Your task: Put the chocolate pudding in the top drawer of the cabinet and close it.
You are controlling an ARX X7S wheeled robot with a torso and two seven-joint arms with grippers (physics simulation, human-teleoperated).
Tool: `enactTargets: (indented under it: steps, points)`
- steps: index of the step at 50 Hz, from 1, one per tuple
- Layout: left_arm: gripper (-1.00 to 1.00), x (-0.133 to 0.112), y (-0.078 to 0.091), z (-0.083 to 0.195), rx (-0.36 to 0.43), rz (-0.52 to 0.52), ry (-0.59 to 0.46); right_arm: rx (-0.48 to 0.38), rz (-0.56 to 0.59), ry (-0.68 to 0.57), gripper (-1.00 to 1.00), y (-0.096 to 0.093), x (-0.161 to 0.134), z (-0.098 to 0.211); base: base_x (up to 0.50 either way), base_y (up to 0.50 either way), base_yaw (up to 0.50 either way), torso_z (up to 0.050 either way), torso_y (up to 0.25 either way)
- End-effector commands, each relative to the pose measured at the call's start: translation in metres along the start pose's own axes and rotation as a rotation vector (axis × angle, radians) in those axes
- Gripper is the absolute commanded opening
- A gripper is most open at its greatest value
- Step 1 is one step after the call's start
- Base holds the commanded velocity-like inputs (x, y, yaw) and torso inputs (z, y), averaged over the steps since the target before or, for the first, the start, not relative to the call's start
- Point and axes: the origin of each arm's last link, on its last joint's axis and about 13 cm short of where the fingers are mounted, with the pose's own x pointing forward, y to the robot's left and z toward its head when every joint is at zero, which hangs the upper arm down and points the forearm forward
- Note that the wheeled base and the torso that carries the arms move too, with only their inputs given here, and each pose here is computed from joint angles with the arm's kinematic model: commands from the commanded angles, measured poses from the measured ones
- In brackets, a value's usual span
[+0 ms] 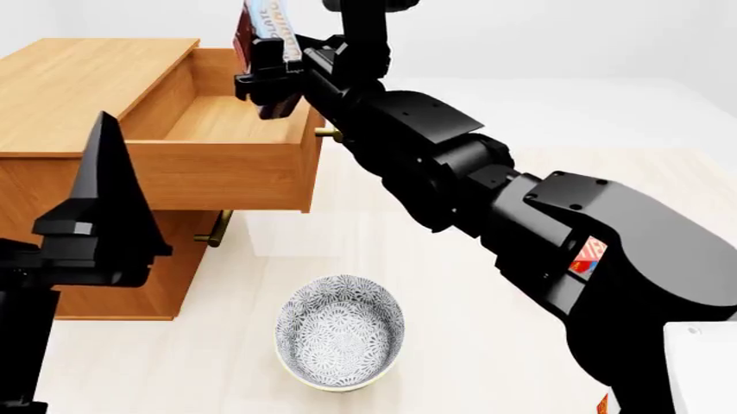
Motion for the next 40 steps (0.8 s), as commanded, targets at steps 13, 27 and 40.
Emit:
enactTargets:
  steps: [13,27,40]
  points:
    - [1.00,0.0006,0.0004,-0.0033,-0.004,0.003,0.002,-0.016,0.021,0.011,-1.00,0.0036,0.0003,0.0030,0.00,0.00,0.00,0.000,0.000]
    - [1.00,-0.0031,0.0007,0.0001,-0.005,0.004,0.003,-0.022,0.009,0.017,1.00,0.0029,0.0001,0.0020,0.00,0.00,0.00,0.000,0.000]
    - [1.00,-0.0019,0.0005,-0.0011,-0.005,0.004,0.004,-0.021,0.012,0.003,1.00,0.0036,0.0007,0.0051,0.00,0.00,0.00,0.000,0.000]
